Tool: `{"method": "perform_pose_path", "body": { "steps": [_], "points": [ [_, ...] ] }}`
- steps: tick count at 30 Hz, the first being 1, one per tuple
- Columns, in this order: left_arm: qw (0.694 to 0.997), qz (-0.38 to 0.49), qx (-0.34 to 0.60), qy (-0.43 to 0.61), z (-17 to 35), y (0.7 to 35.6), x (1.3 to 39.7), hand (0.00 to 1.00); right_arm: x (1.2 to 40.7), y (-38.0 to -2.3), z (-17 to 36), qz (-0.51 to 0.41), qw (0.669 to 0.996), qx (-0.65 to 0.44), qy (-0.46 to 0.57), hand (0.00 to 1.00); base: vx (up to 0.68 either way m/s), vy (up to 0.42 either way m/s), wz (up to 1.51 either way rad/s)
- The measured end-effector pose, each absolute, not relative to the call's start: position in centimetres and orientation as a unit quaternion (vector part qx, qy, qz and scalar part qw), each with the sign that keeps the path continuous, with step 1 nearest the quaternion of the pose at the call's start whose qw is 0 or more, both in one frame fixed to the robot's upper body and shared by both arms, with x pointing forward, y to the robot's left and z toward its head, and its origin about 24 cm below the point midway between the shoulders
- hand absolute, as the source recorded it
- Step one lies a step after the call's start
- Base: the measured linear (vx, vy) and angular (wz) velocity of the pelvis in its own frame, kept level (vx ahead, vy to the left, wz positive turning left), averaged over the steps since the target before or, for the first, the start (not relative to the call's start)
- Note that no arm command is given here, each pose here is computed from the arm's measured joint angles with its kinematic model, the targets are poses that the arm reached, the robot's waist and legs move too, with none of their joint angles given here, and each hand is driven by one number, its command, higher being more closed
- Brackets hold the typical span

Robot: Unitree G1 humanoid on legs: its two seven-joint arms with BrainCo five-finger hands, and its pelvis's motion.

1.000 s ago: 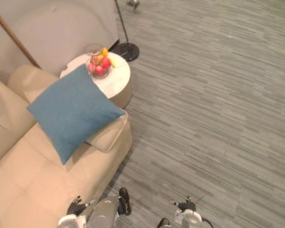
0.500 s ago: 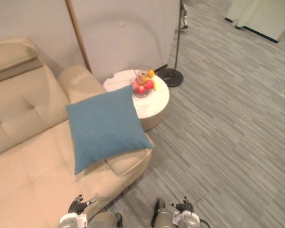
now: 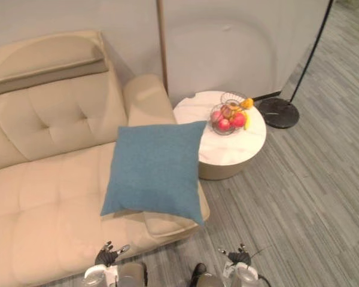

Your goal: Pick up cushions and gather them together orderly.

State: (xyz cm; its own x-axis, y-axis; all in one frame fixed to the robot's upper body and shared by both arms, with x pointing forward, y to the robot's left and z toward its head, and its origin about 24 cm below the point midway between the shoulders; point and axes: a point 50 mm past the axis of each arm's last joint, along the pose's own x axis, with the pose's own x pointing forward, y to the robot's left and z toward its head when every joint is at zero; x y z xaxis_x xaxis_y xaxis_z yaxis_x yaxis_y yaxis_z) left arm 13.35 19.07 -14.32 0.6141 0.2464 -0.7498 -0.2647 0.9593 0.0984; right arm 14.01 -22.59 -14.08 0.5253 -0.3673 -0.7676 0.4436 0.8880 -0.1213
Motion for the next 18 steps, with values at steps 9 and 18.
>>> {"method": "perform_pose_path", "body": {
  "steps": [9,18],
  "points": [
    [0.898,0.148,0.003,0.415,-14.2,20.3,13.3,0.0,14.6,-21.8,-14.0,-0.228,0.877,0.054,0.42,0.0,0.02,0.048,0.17],
    [0.878,0.227,-0.038,0.419,-14.4,22.5,10.8,0.0,16.0,-24.8,-12.1,-0.272,0.891,0.033,0.361,0.0,-0.07,-0.015,0.25]
  ]
}}
